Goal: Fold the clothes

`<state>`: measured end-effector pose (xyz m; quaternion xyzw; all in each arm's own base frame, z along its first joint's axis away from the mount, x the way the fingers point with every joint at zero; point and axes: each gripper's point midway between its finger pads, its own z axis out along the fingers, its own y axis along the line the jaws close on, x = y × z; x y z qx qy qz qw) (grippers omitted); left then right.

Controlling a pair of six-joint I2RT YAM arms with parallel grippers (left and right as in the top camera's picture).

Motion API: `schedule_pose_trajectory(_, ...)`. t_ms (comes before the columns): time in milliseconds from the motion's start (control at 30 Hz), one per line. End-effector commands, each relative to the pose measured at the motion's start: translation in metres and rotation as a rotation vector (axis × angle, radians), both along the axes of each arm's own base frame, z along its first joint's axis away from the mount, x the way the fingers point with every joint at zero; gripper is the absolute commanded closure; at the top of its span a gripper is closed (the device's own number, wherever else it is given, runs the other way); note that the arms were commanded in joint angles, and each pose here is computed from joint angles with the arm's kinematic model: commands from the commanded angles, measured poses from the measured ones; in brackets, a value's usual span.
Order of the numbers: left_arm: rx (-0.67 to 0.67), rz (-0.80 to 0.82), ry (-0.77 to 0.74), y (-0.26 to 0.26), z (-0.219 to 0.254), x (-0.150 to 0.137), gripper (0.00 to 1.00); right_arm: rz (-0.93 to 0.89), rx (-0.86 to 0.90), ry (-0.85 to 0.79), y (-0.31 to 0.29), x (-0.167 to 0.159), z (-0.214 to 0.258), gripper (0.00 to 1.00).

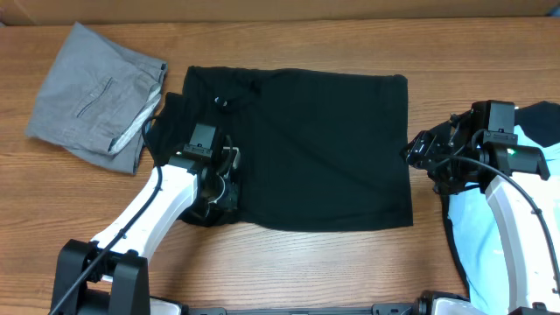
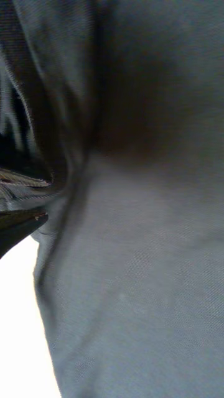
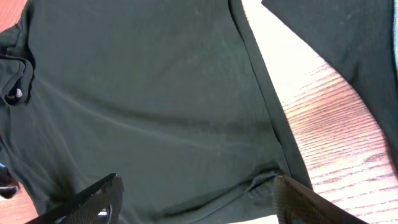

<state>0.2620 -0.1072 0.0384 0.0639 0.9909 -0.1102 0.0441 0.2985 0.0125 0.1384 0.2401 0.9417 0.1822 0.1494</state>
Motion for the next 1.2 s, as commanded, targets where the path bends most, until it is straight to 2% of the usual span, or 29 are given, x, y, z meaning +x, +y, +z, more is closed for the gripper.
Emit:
schedule_pose_trajectory(0, -0.013, -0.022, -0.029, -0.005, 0.006, 0.007, 0.82, -0.001, -0.009, -0.032, -0.002, 0.005, 0.009, 0.2)
schedule_pose_trajectory(133, 0.015, -0.022, 0.066, 0.002, 0.003, -0.016, 0.8, -0.001, -0.007, -0.021, -0.002, 0.002, 0.008, 0.2)
schedule_pose_trajectory(200, 0.033, -0.024, 0.075, 0.005, 0.003, -0.018, 0.79, -0.001, -0.008, -0.025, -0.002, 0.003, 0.008, 0.2)
schedule_pose_trajectory(267, 0.038, -0.024, 0.078, 0.006, 0.003, -0.019, 0.85, -0.001, -0.009, -0.033, -0.002, 0.005, 0.009, 0.2)
schedule_pose_trajectory(300, 0.04, -0.023, 0.09, 0.007, 0.004, -0.021, 0.93, -0.001, -0.009, -0.033, -0.002, 0.005, 0.009, 0.2)
schedule_pose_trajectory(333, 0.044, -0.023, 0.104, 0.007, 0.005, -0.024, 0.96, -0.001, -0.009, -0.032, -0.002, 0.005, 0.009, 0.19)
schedule_pose_trajectory(400, 0.051, -0.023, 0.13, 0.009, 0.01, -0.029, 0.96, -0.001, -0.008, -0.028, -0.002, 0.004, 0.008, 0.2)
schedule_pose_trajectory(500, 0.067, -0.023, 0.178, 0.012, 0.022, -0.038, 0.91, -0.001, -0.008, -0.028, -0.002, 0.004, 0.008, 0.2)
schedule_pose_trajectory(533, 0.074, -0.024, 0.194, 0.013, 0.025, -0.041, 0.79, -0.001, -0.008, -0.028, -0.002, 0.004, 0.008, 0.2)
schedule_pose_trajectory(600, 0.085, -0.023, 0.219, 0.016, 0.025, -0.047, 0.65, -0.001, -0.008, -0.029, -0.002, 0.004, 0.009, 0.2)
schedule_pose_trajectory(633, 0.095, -0.024, 0.225, 0.017, 0.024, -0.049, 0.64, -0.001, -0.008, -0.03, -0.002, 0.004, 0.009, 0.2)
schedule_pose_trajectory(1000, 0.102, -0.002, 0.212, 0.022, -0.013, -0.058, 0.6, -0.001, -0.008, -0.025, -0.002, 0.003, 0.008, 0.2)
schedule_pose_trajectory(1100, 0.098, -0.001, 0.203, 0.021, -0.016, -0.057, 0.66, -0.001, -0.008, -0.025, -0.002, 0.003, 0.008, 0.19)
schedule_pose_trajectory(1167, 0.098, 0.002, 0.204, 0.021, -0.016, -0.057, 0.74, -0.001, -0.008, -0.025, -0.002, 0.003, 0.008, 0.2)
